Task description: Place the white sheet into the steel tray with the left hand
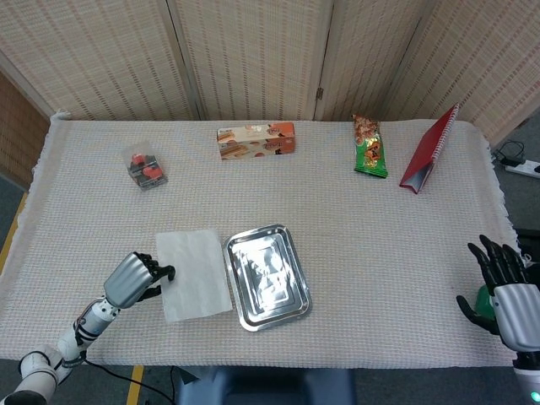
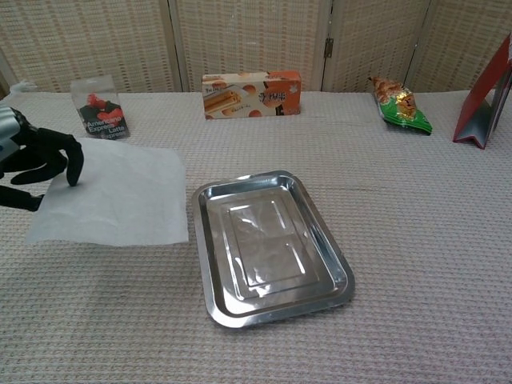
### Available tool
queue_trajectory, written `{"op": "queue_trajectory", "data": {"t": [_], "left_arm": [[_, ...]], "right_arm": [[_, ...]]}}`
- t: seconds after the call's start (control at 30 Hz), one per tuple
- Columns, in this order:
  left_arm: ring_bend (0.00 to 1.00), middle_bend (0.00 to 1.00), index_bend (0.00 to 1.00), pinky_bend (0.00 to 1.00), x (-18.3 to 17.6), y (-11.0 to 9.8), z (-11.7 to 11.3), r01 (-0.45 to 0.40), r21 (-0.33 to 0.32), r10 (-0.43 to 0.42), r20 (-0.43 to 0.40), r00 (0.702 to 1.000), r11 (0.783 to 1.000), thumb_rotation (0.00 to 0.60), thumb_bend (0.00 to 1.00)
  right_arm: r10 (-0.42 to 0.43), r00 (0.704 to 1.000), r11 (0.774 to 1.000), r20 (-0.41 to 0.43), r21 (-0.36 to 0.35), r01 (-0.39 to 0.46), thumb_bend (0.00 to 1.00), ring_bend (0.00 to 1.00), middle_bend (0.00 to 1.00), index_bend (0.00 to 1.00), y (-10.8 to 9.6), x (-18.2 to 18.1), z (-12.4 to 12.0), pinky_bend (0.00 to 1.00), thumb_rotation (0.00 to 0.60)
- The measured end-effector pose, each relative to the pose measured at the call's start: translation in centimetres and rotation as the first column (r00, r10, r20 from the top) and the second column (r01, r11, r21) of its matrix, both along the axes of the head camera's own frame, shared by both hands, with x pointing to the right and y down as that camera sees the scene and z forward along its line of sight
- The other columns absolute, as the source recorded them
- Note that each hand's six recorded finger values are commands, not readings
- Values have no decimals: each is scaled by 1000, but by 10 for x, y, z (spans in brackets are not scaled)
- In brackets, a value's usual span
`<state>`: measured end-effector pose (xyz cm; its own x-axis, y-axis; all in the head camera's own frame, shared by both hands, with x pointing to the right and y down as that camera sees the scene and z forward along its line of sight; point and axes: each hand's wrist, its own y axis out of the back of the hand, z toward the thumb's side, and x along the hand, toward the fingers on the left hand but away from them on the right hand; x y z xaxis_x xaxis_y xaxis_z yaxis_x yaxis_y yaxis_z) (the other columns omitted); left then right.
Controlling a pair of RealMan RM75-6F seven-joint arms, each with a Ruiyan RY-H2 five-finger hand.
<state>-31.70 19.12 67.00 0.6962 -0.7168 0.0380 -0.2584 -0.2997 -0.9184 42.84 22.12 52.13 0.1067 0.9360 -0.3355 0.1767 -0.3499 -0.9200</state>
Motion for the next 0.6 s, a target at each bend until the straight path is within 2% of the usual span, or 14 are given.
{"op": "queue_trajectory", "data": {"t": [0.3,0.6], "left_arm": [[1000,1000,649,1000,55,7,23,-52,-3,52,16,999,999,600,563],[1000,1000,655,1000,105,13,42,-81,11,80,61,995,997,600,574]], "right_arm": [[38,998,999,44,-17,-37,356,0,0,0,-3,13,-10,0,600],[80,993,997,84,-5,-80,355,0,0,0,-3,29,-28,0,600]]}}
